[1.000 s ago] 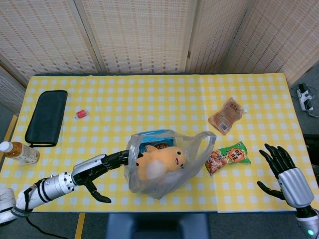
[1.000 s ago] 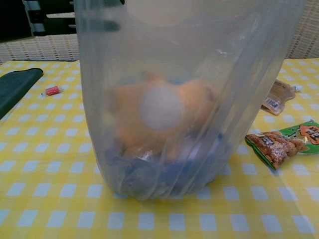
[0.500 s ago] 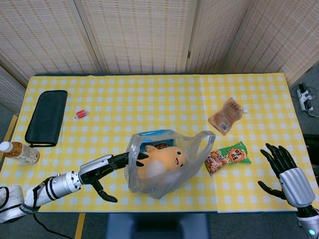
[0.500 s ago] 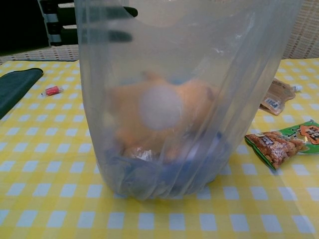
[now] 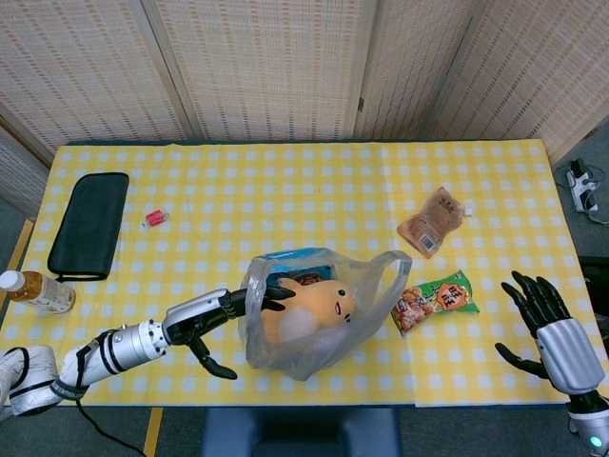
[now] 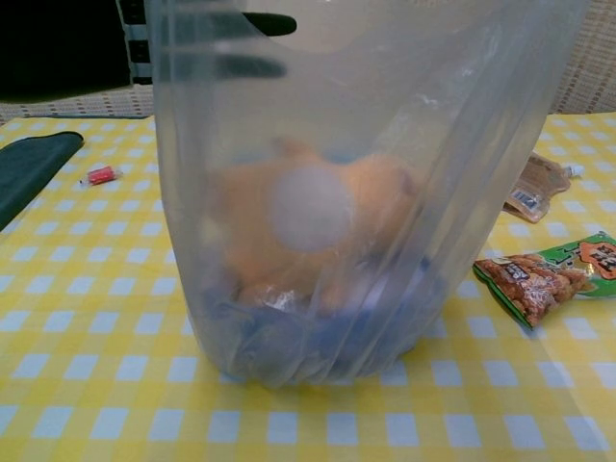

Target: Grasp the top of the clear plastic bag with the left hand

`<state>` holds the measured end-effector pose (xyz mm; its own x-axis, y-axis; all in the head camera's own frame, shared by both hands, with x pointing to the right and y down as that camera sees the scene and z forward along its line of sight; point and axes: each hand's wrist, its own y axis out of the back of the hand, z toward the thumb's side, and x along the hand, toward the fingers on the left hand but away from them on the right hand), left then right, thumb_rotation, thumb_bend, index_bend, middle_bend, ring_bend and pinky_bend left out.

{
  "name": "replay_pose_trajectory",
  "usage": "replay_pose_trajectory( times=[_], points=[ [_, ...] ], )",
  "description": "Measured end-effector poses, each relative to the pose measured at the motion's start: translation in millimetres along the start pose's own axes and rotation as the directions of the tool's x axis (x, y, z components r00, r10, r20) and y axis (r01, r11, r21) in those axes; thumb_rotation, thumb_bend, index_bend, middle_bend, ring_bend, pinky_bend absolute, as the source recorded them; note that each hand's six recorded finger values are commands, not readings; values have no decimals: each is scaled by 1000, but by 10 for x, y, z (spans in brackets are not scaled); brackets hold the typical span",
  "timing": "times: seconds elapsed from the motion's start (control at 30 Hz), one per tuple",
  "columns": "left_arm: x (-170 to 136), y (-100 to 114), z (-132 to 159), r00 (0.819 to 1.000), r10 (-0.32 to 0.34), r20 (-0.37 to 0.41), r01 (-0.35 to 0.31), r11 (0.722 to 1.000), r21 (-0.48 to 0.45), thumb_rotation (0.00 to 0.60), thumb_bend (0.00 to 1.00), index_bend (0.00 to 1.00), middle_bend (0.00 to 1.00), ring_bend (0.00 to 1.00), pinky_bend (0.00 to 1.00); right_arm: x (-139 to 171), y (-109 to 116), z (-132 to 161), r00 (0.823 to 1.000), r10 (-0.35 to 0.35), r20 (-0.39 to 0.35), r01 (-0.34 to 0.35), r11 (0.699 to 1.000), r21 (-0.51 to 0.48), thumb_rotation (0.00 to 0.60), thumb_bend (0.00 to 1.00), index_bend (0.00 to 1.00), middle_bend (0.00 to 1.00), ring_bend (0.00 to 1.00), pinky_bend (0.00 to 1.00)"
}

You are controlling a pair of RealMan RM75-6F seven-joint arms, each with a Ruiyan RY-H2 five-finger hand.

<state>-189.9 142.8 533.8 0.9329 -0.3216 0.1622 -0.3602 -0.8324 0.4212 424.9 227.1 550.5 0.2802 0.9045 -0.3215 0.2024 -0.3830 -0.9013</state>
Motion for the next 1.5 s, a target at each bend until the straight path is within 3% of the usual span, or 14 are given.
replay_pose_trajectory(
  times=[0.57,0.8,1.5],
  points=[
    [592,-118,128,994,-97,-41,97,995,-7,600,106,120,85,13,116,-10,-32,-15,1000,27,4,-26,999,-24,600,240,0,0,0,0],
    [786,-79,145,996,-80,-49,82,996,28,600,106,108,80,13,116,34,9,-16,1000,5,15,-5,1000,8,600,240,0,0,0,0],
    [1015,-76,164,998,-50,-29,49,999,-19,600,108,6,80,44,157,114,17,-17,998,17,58,-17,1000,-2,600,240,0,0,0,0]
  ],
)
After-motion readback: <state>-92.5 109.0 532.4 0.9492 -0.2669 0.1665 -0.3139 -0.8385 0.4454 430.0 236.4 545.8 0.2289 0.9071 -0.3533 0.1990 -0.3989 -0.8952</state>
